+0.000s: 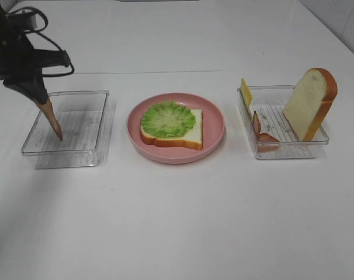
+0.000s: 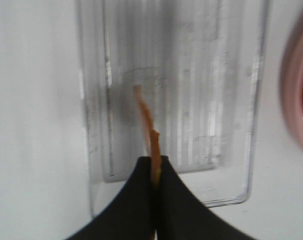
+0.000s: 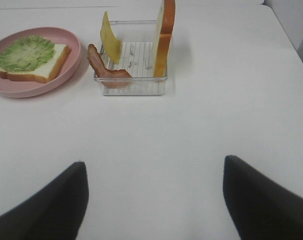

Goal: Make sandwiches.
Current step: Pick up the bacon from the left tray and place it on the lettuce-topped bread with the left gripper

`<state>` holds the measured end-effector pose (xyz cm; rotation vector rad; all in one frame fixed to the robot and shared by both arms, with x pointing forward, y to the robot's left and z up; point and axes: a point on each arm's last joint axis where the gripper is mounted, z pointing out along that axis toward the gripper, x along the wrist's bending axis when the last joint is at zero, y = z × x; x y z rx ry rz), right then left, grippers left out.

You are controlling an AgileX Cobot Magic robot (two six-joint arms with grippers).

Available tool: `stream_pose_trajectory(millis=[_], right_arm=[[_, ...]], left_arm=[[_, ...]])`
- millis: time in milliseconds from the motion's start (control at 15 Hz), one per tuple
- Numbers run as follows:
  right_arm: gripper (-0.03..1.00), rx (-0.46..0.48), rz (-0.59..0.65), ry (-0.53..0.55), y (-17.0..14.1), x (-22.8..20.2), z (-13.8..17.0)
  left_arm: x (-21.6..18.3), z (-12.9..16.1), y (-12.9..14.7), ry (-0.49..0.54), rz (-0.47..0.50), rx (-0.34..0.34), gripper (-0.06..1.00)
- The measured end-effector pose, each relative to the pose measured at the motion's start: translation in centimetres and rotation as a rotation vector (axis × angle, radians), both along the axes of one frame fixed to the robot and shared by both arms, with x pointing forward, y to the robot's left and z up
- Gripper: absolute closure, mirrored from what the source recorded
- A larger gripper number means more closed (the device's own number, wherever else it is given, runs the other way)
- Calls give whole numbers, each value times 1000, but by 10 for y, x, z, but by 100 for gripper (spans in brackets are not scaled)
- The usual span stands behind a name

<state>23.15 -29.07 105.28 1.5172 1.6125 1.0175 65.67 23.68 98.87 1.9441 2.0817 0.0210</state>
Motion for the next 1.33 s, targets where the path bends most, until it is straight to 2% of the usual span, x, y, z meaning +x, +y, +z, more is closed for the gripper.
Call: stream_pose_trajectory(millis=[133,200,333,533,733,800,867,933,1000,1067,1200,1333], right_arm=[[26,0,0,0,0,0,0],[26,0,0,0,0,0,0],[26,0,0,0,0,0,0],[26,0,0,0,0,0,0],[26,0,0,0,0,0,0],[26,0,0,0,0,0,0],[26,0,0,0,0,0,0],[26,0,0,0,0,0,0],[26,0,0,0,0,0,0],[26,0,0,0,0,0,0],[26,0,0,0,0,0,0],[26,0,0,0,0,0,0]], left_arm=[[7,15,-13,-79,-23,-149,94],[12,21,-22,-137,-35,-258,94],[17,29,-34,-212,-33,-404,94],[23,26,-52,-264,-56,-541,94],[25,9,-92,-268,-111,-681,94],[26,-6,-113,-260,-121,-747,94],[25,-13,-125,-253,-122,-787,94],[25,-13,-125,-253,-122,-787,94],[23,-31,-147,-240,-132,-852,94],[22,-41,-156,-232,-136,-869,94],[21,-60,-163,-212,-141,-870,94],[24,-82,-159,-181,-136,-842,94]])
